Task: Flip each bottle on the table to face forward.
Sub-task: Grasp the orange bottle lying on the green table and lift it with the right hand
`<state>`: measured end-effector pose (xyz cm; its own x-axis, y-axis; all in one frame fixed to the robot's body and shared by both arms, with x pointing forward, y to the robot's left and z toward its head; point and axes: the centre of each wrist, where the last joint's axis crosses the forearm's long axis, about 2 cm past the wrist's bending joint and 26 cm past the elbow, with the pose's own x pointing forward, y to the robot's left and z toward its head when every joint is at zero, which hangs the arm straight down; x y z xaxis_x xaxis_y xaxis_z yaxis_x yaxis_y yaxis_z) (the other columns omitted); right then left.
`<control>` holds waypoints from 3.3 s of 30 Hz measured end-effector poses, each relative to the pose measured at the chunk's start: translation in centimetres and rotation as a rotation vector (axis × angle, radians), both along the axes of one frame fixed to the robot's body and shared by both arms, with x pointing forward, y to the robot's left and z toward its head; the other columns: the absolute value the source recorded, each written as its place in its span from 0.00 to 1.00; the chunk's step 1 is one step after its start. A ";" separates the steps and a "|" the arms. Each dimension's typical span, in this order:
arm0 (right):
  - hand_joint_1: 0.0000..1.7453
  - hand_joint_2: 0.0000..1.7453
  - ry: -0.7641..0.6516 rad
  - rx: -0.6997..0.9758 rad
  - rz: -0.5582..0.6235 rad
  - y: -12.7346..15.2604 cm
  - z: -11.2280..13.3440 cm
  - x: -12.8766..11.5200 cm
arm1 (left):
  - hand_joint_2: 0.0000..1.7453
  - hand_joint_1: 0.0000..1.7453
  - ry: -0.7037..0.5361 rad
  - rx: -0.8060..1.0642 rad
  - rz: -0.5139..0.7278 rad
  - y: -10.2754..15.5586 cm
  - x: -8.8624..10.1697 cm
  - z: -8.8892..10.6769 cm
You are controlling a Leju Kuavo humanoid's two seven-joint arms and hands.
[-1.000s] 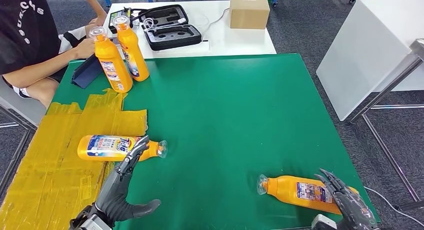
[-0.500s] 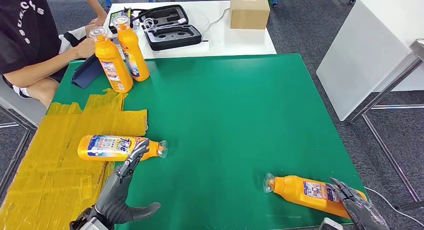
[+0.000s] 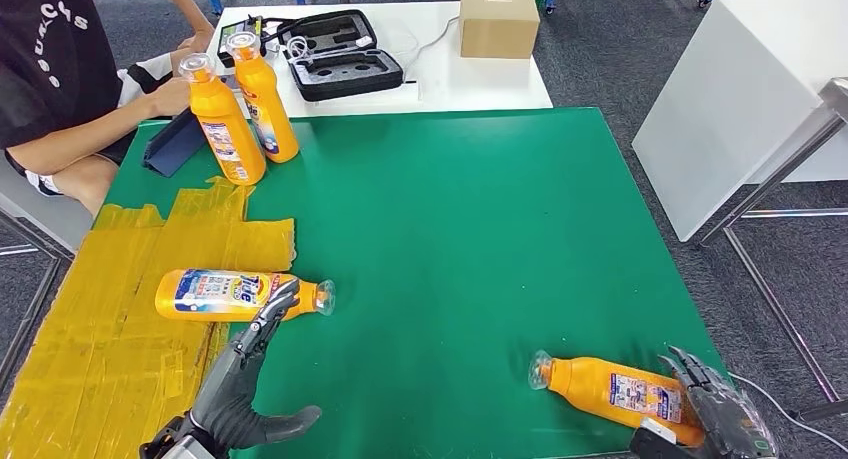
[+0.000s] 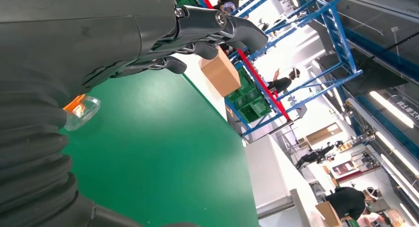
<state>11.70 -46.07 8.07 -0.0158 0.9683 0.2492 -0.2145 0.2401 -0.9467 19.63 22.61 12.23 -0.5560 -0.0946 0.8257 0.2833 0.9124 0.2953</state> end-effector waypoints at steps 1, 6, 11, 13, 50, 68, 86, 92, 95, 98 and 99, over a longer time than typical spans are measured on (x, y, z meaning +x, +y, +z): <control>0.00 1.00 -0.003 -0.007 -0.006 0.0 -0.2 0.2 | 1.00 0.00 0.000 0.000 0.000 0.0 0.0 0.0; 0.13 1.00 -0.006 -0.054 -0.036 0.2 -0.9 1.5 | 1.00 0.00 0.003 -0.002 0.000 0.0 0.0 0.0; 0.99 1.00 0.003 -0.107 -0.061 0.7 -1.6 2.9 | 1.00 0.00 0.007 -0.004 0.000 0.0 -0.1 -0.1; 1.00 1.00 0.006 -0.115 -0.062 0.9 -1.9 3.3 | 1.00 0.00 0.008 -0.005 0.000 -0.1 -0.1 -0.1; 1.00 1.00 -0.419 0.413 0.006 12.3 -1.4 11.1 | 1.00 0.00 0.170 -0.060 -0.080 -2.9 -0.2 -0.6; 1.00 1.00 -0.424 1.054 0.262 28.0 2.1 14.4 | 1.00 0.00 0.420 -0.482 -0.196 -4.9 4.9 -1.0; 1.00 1.00 -0.307 1.111 0.461 35.7 3.2 13.3 | 1.00 0.00 0.491 -0.581 -0.124 -4.0 6.5 -2.1; 1.00 1.00 -0.270 1.023 0.507 37.0 2.8 13.0 | 1.00 0.00 0.499 -0.589 -0.094 -3.7 6.7 -2.4; 1.00 1.00 -0.245 0.934 0.522 37.8 2.2 12.9 | 1.00 0.00 0.499 -0.595 -0.083 -3.5 6.7 -2.4; 1.00 1.00 -0.218 0.837 0.542 38.5 1.1 12.6 | 1.00 0.00 0.497 -0.599 -0.076 -3.5 6.8 -2.3; 1.00 1.00 -0.208 0.816 0.551 38.7 0.8 12.5 | 1.00 0.00 0.497 -0.600 -0.074 -3.4 6.8 -2.3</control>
